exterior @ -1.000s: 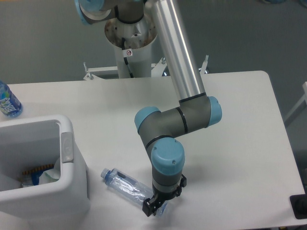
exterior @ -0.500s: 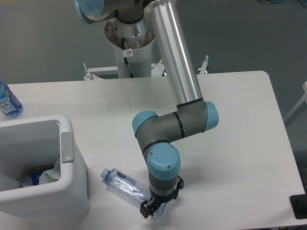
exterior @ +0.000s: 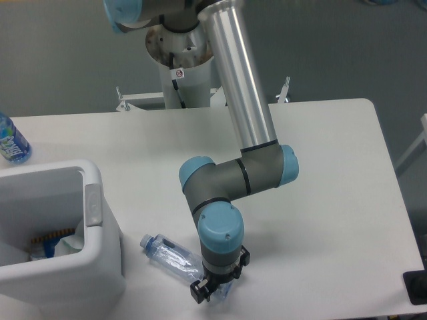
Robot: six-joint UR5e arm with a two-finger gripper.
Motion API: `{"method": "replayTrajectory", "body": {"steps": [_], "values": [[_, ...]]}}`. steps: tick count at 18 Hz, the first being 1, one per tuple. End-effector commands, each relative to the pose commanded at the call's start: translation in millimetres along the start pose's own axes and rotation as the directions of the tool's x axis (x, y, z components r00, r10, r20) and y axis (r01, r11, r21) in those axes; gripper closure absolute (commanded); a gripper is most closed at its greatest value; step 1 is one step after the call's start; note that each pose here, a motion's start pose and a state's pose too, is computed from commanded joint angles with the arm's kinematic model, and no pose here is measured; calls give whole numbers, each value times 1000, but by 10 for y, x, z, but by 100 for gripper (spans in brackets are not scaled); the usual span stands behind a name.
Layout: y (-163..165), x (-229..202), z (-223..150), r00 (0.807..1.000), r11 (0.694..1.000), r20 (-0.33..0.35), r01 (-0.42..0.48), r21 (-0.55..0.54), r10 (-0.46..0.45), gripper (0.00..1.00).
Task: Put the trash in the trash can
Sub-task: 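Close the gripper around the bottle's body and tilt it upward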
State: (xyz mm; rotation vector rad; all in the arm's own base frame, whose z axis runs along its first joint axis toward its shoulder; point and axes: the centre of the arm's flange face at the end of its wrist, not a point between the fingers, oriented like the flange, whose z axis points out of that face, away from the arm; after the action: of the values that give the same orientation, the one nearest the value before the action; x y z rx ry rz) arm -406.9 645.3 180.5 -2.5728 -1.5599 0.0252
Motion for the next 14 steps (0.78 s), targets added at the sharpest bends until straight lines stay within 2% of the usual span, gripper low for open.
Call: {"method": "replayTrajectory", "body": {"steps": [6, 14], "values": [[15, 5, 12, 1000, 1000, 2, -3, -2, 3, 33], [14, 6, 1, 1000, 1000, 2, -3, -1, 3, 41]]}}
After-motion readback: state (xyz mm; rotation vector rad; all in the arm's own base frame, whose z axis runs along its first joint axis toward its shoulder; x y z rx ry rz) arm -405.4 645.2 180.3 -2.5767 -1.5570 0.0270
